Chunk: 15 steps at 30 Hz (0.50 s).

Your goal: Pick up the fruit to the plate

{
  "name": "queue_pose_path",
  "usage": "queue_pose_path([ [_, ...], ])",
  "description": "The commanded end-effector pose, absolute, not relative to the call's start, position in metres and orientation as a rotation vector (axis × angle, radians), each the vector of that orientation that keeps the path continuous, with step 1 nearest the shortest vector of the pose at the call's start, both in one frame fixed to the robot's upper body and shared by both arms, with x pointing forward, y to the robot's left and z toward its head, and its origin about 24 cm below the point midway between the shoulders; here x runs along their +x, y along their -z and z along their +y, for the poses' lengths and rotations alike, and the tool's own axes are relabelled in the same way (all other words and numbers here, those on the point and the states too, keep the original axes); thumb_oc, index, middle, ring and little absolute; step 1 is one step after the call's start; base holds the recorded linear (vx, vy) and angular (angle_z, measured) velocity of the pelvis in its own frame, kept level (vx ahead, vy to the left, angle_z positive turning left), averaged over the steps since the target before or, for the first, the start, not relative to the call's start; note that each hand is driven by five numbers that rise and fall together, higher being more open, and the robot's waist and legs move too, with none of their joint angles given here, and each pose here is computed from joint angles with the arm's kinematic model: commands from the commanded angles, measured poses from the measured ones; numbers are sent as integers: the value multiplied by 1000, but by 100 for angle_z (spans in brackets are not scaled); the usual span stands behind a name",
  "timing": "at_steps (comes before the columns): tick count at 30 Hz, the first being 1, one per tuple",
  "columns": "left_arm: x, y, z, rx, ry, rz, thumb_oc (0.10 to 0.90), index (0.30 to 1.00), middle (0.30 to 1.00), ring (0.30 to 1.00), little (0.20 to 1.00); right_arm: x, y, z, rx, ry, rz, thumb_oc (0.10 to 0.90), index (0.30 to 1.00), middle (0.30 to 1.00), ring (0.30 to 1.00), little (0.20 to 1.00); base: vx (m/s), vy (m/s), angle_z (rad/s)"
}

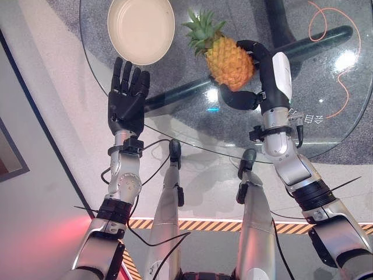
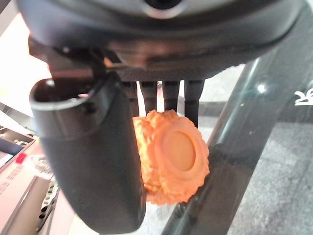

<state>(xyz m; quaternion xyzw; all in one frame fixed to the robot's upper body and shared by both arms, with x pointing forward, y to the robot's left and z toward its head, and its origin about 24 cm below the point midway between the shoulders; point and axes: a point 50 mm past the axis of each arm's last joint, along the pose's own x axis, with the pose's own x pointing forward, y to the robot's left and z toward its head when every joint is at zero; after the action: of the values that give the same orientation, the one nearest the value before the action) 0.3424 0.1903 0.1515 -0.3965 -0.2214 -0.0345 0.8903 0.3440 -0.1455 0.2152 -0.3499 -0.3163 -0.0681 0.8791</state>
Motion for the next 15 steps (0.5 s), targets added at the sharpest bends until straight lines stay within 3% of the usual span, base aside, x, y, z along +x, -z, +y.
queue_pose_path([
  [1, 336, -197, 192, -822, 202, -659, 800, 900, 900, 900, 900, 301, -279, -110, -708, 19, -1118, 100, 300, 300, 300, 200, 0, 0, 0],
  [15, 333, -197, 176, -953, 356, -640, 800, 900, 900, 900, 900, 289, -280, -83, -749, -163, -1150, 100, 300, 300, 300, 200, 0, 0, 0],
])
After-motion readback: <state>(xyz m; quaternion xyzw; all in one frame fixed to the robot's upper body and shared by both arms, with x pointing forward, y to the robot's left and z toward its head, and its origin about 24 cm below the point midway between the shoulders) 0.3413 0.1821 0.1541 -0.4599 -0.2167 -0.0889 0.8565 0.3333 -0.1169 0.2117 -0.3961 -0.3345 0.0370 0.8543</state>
